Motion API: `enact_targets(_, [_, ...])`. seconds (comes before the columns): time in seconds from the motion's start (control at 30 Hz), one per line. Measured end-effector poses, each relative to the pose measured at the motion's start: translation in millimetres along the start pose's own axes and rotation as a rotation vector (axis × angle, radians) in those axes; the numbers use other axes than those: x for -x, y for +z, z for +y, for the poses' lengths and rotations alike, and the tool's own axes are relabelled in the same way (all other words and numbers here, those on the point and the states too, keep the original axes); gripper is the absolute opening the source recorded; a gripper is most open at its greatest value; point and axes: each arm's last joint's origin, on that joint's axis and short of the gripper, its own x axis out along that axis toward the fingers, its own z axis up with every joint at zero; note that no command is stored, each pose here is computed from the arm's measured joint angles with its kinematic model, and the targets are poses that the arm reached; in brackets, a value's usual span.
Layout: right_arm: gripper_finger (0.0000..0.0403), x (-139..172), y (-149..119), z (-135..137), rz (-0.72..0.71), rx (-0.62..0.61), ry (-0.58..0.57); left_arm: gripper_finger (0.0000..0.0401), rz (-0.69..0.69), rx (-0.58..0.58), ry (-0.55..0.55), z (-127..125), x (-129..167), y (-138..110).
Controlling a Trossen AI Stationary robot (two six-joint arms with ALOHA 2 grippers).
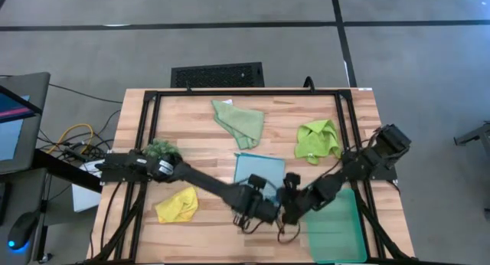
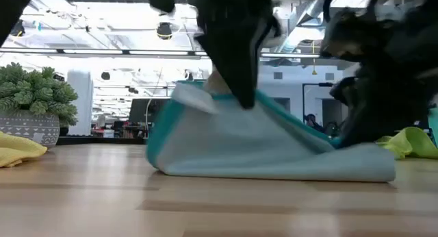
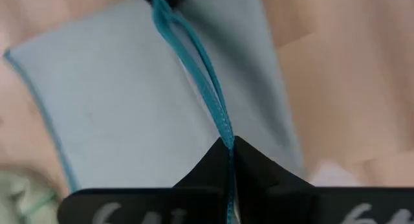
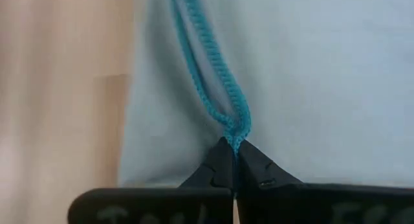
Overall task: Fold microfiber towels
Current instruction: Fold the blue microfiber cloth
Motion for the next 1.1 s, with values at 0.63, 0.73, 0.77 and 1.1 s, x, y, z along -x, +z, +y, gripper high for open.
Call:
enact_targets(0.63, [0.0016, 20, 41, -67, -0.053, -0.115, -0.105, 0.0, -0.306, 0.122, -0.052, 89, -9, -102])
enact_targets(0.73, [0.0014, 11, 40, -77, -0.011, -0.123, -0.142, 0.0, -0.414, 0.162, -0.032, 102, -21, -119])
enact_targets(0.77, [0.0013, 10, 40, -80, 0.002, -0.13, -0.152, 0.0, -0.428, 0.175, -0.044, 105, -29, -124])
enact_targets(1.1, [0.0013, 47, 37, -70, 0.029, -0.18, 0.018, 0.0, -0.575, 0.157, -0.143, 101, -33, -120])
